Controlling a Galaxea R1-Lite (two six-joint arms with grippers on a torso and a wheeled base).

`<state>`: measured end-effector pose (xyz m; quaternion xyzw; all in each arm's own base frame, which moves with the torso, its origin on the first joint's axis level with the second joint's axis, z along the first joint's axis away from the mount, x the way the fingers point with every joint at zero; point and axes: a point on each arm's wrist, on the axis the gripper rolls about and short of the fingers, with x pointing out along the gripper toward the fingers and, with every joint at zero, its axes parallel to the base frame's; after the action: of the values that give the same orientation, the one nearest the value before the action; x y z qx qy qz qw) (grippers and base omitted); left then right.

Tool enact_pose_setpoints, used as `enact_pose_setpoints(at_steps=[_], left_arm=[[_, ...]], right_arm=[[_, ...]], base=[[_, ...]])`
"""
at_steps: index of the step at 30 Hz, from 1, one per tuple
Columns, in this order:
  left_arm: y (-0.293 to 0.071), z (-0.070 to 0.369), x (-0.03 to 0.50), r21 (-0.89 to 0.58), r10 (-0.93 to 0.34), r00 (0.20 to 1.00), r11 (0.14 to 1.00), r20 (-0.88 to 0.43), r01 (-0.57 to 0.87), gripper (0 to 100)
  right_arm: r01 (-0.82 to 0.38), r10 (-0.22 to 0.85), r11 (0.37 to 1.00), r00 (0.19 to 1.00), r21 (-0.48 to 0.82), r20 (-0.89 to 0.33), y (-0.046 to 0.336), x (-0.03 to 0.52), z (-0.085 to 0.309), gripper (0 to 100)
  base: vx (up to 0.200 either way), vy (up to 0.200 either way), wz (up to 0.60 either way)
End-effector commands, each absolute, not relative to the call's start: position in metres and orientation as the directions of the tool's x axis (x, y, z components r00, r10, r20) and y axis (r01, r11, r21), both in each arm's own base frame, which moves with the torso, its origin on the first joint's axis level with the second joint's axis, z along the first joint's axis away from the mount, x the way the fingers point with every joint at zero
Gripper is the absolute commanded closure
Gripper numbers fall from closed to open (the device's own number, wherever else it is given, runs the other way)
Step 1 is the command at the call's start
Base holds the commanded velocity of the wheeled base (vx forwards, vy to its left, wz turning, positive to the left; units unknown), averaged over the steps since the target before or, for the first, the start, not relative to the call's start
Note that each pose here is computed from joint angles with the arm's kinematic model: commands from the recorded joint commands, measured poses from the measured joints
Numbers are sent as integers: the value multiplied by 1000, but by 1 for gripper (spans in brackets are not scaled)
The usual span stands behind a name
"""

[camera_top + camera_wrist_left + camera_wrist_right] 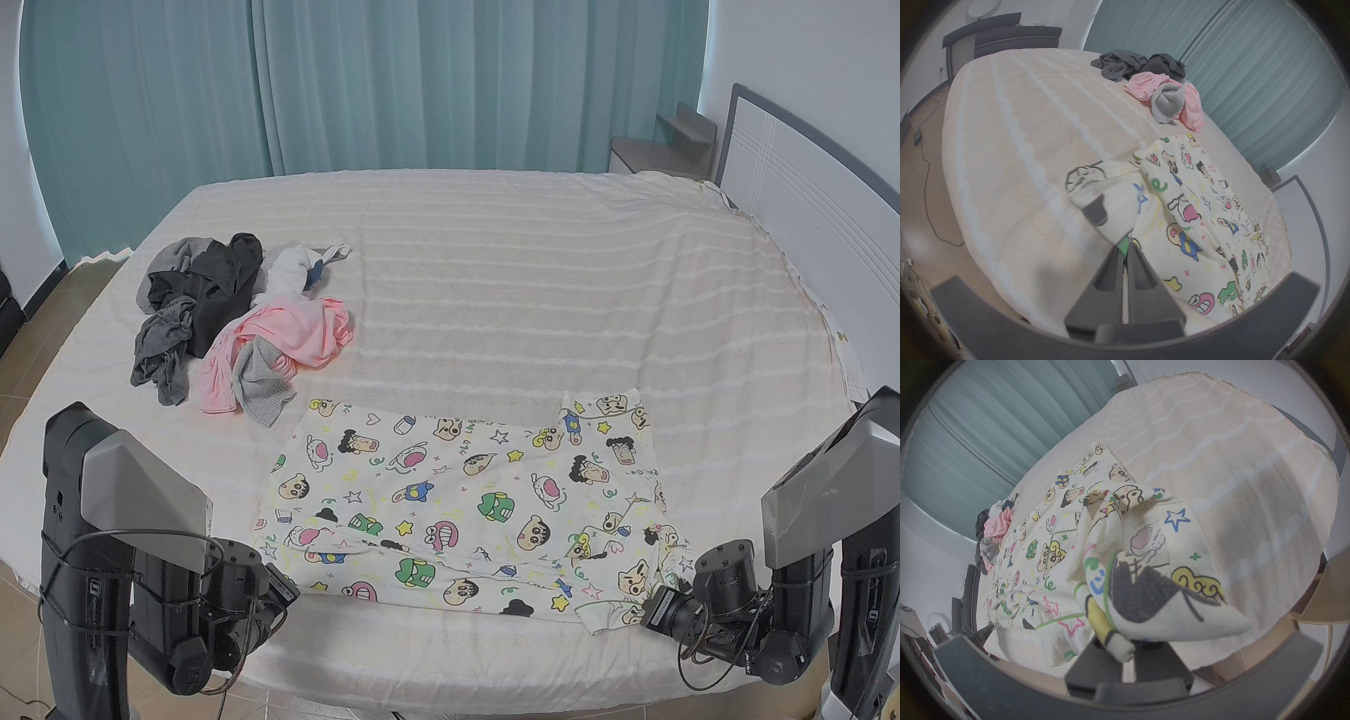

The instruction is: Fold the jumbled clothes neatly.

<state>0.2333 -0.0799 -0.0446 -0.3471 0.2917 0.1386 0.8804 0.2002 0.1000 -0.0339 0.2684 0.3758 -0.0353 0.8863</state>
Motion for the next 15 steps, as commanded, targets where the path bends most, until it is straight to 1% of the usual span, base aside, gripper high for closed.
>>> enact_pose_setpoints(at_steps=[1, 15], left_arm=[[-78, -44, 227, -524, 43, 784, 720, -620, -454, 100], [-77, -42, 223, -521, 40, 778, 721, -627, -457, 100]], right_arm=[[257, 150, 862, 694, 436, -704, 100, 191, -34, 100], [256, 147, 869, 684, 424, -714, 100, 189, -35, 100]], base=[[0, 0, 0], [0, 0, 0]])
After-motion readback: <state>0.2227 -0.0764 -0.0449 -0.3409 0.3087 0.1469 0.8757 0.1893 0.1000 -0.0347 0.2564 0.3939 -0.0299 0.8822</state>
